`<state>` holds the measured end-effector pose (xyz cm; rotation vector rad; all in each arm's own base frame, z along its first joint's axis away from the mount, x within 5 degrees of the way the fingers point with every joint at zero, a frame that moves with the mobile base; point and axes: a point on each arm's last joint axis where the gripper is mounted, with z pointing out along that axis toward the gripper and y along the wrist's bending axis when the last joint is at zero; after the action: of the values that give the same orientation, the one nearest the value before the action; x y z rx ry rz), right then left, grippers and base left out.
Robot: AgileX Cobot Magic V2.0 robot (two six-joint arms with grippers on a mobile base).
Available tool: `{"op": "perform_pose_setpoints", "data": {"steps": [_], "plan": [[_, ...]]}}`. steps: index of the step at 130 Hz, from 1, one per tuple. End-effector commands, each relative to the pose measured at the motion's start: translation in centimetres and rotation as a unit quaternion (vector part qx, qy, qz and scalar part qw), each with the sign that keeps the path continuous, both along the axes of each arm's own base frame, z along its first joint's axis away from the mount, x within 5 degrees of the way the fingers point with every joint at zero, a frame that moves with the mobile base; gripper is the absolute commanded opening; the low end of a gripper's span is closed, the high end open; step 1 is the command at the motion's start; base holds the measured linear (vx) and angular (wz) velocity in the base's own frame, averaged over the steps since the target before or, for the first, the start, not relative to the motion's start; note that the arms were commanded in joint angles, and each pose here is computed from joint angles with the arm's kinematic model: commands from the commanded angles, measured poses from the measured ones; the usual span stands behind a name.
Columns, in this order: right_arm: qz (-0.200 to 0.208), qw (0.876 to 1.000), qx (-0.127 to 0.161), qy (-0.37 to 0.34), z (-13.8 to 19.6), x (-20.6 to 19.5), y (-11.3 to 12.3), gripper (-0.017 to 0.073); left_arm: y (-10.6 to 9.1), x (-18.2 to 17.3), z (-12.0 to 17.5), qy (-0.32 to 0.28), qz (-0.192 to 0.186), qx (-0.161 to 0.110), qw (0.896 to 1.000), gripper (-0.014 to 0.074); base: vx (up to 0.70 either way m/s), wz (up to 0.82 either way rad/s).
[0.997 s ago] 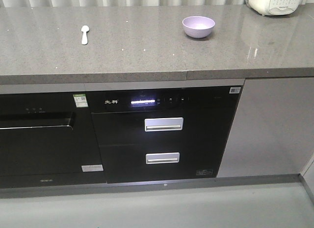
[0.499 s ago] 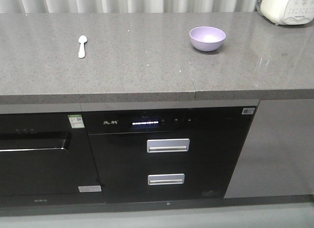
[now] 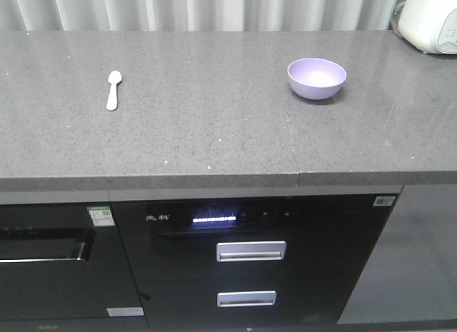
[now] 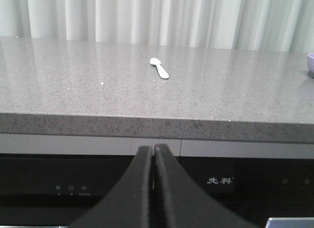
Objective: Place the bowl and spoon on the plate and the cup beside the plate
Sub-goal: 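Approach the counter edge and stop facing the spoon and bowl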
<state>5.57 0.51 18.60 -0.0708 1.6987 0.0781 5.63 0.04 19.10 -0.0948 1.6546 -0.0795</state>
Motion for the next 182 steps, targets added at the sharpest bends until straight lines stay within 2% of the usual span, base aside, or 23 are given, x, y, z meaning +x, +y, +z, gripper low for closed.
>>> {"op": "perform_pose_setpoints", "data": {"steps": [1, 182], "plan": [[-0.002, 0.999, -0.001, -0.034, 0.46, 0.08, -0.02, -0.0007, -0.05, -0.05, 0.50, -0.043, -0.004, -0.002, 0.999, -0.0006, 0.20, 0.00], [-0.002, 0.999, -0.001, -0.033, 0.45, 0.08, -0.02, -0.0007, -0.05, -0.05, 0.50, -0.043, -0.004, -0.002, 0.999, -0.0006, 0.16, 0.01]]}}
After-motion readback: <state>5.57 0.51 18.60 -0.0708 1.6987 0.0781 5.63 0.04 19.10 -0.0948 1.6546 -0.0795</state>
